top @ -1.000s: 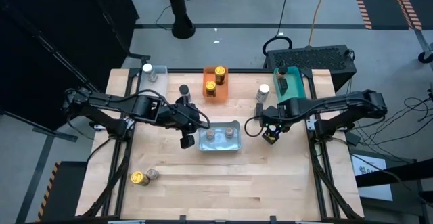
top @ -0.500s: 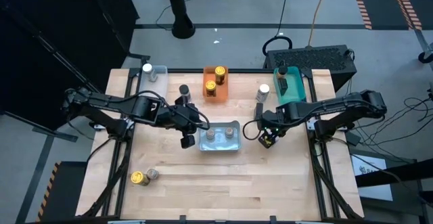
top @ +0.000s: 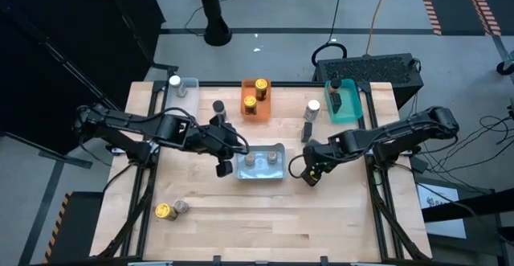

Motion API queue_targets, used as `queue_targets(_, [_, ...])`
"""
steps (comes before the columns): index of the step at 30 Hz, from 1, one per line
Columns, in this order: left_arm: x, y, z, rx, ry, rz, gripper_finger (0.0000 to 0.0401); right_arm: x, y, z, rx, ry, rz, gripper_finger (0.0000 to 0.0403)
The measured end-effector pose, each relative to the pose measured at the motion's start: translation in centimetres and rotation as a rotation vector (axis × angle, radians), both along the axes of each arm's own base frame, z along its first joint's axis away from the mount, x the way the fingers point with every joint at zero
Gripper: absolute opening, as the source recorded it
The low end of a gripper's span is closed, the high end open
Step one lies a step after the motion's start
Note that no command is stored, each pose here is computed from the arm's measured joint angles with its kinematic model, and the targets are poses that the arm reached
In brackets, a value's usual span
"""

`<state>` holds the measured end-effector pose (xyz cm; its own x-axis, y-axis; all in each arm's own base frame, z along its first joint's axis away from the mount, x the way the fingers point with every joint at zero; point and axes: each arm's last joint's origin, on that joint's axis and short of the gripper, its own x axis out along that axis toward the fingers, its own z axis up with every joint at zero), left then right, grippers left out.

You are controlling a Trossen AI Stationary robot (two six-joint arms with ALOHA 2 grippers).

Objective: Sort spices by type
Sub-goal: Put the bottom white seasoning bottle into the transparent bin

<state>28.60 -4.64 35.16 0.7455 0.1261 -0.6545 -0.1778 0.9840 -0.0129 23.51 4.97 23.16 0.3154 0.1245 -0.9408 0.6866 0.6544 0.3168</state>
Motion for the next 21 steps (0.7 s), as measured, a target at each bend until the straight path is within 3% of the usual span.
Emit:
queue_targets(7, [1.3,-2.1,-0.3,-0.010,-0.072,-0.064,0.0063,-0.1,2.1,0.2,0.030,-0.041,0.033,0.0247])
queue_targets(13, [4.1,-4.4,-2.5,0.031,-0.090,-0.150,0.0063,0.0,3.4,0.4,0.046,-0.085,0.069,0.0247])
queue_targets(21, [9.0,-6.9,-5.8,0.111,-0.248,-0.249,0.0063,-2.4,3.2,1.4,-0.140,-0.066,0.127,0.0247])
